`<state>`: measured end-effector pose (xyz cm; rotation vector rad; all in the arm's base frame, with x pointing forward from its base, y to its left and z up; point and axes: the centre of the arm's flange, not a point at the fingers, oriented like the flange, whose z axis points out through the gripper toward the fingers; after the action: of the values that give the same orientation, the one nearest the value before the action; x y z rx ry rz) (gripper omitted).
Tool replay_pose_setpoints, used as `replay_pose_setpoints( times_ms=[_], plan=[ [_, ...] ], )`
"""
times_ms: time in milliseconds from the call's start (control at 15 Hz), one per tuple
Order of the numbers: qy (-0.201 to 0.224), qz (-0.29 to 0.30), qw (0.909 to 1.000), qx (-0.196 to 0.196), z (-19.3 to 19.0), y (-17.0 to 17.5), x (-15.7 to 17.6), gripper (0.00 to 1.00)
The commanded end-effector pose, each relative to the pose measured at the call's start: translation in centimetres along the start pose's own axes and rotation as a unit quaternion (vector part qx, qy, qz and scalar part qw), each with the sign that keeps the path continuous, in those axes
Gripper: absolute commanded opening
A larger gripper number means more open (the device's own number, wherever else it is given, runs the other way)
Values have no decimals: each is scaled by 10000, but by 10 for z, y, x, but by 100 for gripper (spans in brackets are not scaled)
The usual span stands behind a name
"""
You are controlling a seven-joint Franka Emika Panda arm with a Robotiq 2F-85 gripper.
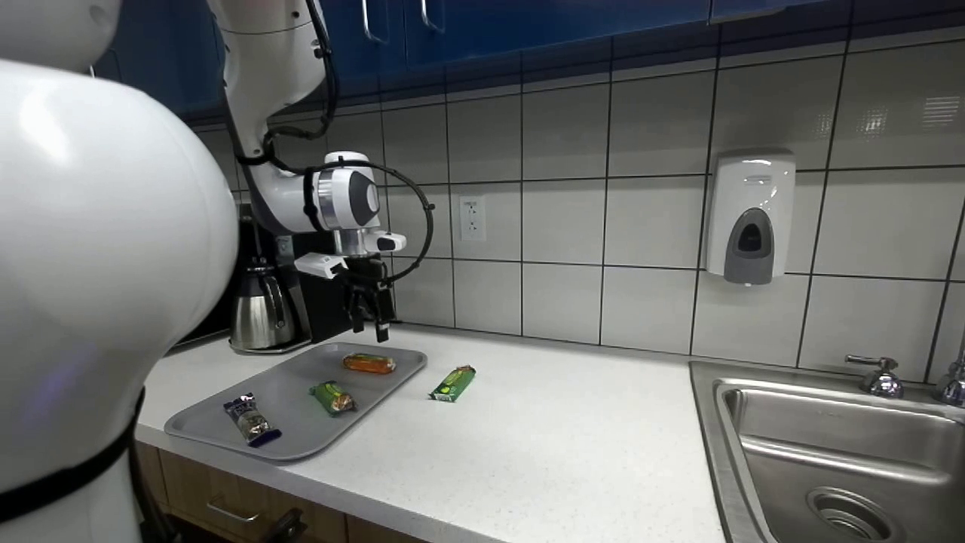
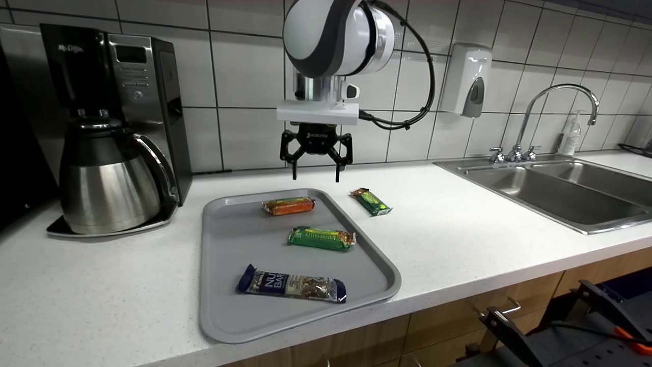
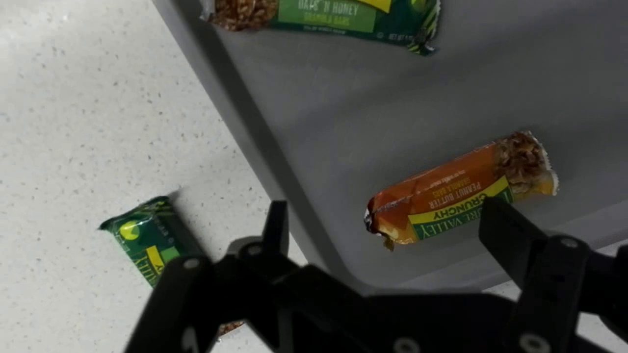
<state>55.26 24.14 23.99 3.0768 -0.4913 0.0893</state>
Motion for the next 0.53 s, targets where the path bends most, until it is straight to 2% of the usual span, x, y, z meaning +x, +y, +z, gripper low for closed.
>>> replay_pose_setpoints(
  times_ms=[0, 467],
  plan=[
    [-25, 91, 10000, 24, 0, -2, -2, 100],
    [-67, 144, 9999, 63, 0, -3, -3, 100]
  ],
)
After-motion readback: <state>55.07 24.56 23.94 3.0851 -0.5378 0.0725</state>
